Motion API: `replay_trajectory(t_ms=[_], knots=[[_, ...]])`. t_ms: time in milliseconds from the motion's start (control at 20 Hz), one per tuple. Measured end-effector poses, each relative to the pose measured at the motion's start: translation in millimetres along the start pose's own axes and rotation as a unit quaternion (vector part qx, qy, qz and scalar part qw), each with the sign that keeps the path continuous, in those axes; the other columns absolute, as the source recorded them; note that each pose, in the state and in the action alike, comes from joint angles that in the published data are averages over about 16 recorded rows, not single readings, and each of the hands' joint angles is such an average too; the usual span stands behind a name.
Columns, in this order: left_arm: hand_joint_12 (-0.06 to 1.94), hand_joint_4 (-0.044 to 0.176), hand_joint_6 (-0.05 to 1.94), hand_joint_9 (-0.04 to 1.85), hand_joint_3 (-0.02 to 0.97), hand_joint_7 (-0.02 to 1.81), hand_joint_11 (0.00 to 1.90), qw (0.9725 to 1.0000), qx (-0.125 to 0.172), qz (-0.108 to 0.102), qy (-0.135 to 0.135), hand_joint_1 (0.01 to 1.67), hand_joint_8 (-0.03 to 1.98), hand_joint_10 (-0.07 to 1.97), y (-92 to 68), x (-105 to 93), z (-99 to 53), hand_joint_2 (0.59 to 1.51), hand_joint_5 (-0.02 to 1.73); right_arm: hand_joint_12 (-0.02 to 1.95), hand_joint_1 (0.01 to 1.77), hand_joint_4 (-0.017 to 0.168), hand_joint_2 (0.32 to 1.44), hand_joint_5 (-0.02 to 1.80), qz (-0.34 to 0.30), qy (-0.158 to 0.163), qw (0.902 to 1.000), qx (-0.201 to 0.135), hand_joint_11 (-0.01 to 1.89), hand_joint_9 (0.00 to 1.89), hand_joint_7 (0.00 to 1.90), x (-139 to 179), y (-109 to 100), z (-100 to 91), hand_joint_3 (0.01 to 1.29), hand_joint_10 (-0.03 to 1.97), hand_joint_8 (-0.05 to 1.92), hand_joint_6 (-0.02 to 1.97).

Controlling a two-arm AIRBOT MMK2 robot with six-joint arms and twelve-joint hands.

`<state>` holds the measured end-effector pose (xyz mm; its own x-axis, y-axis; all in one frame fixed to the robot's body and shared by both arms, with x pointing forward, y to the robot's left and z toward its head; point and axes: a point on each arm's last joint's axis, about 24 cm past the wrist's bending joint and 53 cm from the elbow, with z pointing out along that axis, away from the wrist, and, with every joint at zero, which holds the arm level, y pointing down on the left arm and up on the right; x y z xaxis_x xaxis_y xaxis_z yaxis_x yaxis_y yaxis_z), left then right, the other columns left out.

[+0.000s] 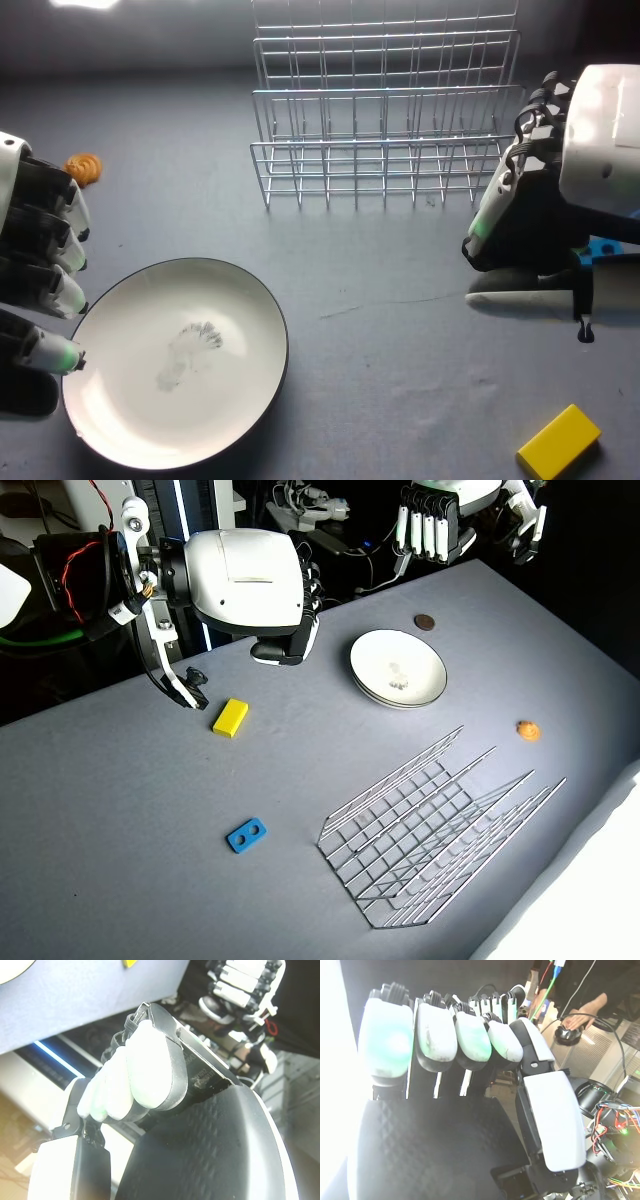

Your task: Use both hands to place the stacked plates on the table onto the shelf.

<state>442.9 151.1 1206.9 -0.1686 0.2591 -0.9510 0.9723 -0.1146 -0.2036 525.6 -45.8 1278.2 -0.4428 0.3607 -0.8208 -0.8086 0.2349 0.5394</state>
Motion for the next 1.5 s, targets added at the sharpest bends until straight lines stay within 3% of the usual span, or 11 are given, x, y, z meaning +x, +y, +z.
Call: replay_trajectory(t_ms=[200,400,550,650,1050,1500], knots=[[0.52,0.023,0.54,0.53,0.019,0.47,0.58,1.0,-0.004,0.003,-0.001,0.13,0.5,0.5,2.0,-0.2,-2.7,1.172,0.43,0.71,0.21,-0.003,1.19,0.48,-0.002,-0.003,1.0,0.009,0.55,0.53,0.5,-1,-4,0.1,0.03,0.63,0.61,0.65],[0.38,0.017,0.4,0.4,0.014,0.36,0.43,0.9999,-0.006,0.003,-0.007,0.1,0.37,0.37,3.4,-2.8,-3.7,1.165,0.34,0.58,0.41,-0.004,1.15,0.36,-0.005,-0.004,0.9999,0.014,0.41,0.4,0.37,-2,-7,0.2,0.03,0.47,0.46,0.49],[0.09,-0.003,0.11,0.15,0.007,0.13,0.17,0.9999,-0.008,-0.002,-0.013,0.03,0.09,0.09,4.5,-4.5,-4.8,1.144,0.14,0.35,0.55,-0.005,1.1,0.16,-0.009,-0.005,0.9998,0.019,0.18,0.18,0.17,-2,-9,0.4,0.02,0.17,0.17,0.19],[0.0,0.001,0.01,0.05,0.0,0.05,0.05,0.9998,-0.009,-0.01,-0.015,0.02,0.0,0.0,4.9,-5.3,-5.3,1.146,0.08,0.28,0.68,-0.006,1.07,0.08,-0.011,-0.007,0.9997,0.023,0.06,0.09,0.08,-3,-11,0.6,0.02,0.03,0.03,0.05],[-0.01,-0.001,0.0,0.02,0.002,0.03,0.02,0.9991,0.0,-0.042,-0.001,0.02,0.0,0.0,-0.1,2.4,-2.7,1.147,0.06,0.38,1.22,-0.006,1.01,0.06,-0.021,-0.003,0.9995,0.025,0.02,0.05,0.03,-1,-12,1.4,0.02,0.01,0.01,0.02],[-0.01,-0.001,0.01,0.02,0.005,0.03,0.02,0.9944,0.002,-0.081,0.067,0.02,0.01,0.0,-5.6,41.9,-3.5,1.144,0.05,0.37,1.25,-0.004,1.01,0.07,-0.044,0.022,0.9987,0.01,0.02,0.04,0.03,14,-6,2.2,0.02,0.01,0.01,0.02]])
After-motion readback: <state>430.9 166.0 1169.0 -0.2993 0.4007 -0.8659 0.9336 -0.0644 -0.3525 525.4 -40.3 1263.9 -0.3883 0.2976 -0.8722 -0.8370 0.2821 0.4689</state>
